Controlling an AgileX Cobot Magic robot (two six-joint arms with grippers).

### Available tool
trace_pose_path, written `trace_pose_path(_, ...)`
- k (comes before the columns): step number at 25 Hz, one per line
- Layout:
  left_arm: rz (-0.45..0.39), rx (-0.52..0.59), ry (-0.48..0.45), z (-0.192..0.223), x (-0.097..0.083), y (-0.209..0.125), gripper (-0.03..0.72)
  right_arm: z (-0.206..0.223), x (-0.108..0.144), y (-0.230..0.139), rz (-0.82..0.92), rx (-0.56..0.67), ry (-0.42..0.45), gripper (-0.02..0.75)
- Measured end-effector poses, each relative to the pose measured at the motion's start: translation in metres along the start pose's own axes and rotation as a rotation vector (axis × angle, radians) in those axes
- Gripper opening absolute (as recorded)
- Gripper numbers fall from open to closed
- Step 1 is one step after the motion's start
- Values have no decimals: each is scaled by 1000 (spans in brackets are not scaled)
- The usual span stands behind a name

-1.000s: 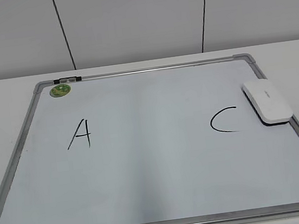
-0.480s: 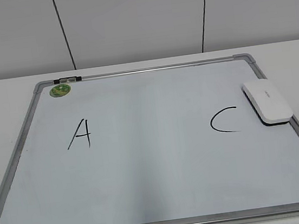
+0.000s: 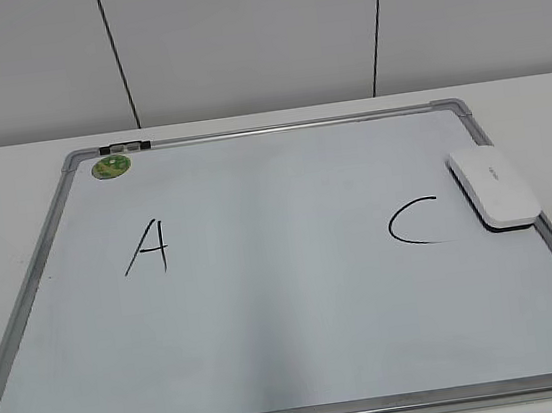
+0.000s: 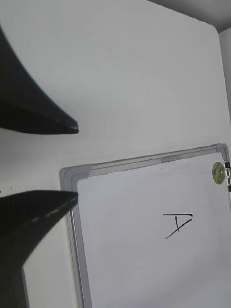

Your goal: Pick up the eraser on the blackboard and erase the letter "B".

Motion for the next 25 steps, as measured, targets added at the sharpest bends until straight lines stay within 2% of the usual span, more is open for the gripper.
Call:
trace_pose_path(11,0,0,0,0,0,0,293,0,5,1,14,-7,42,591)
trace_pose_path(25,0,0,0,0,0,0,293,0,5,1,12,-7,44,590)
Point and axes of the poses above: a point on each arm's last joint axis where the gripper is mounted, z pointing out along that axis toward the gripper, x along the wrist's bending axis when the last joint is at zero, y = z × x, the point moved 2 cm from there along z, pointing out along that axis toward the gripper, and after that the axes turned 7 degrees about -z, right-handed, at the moved point
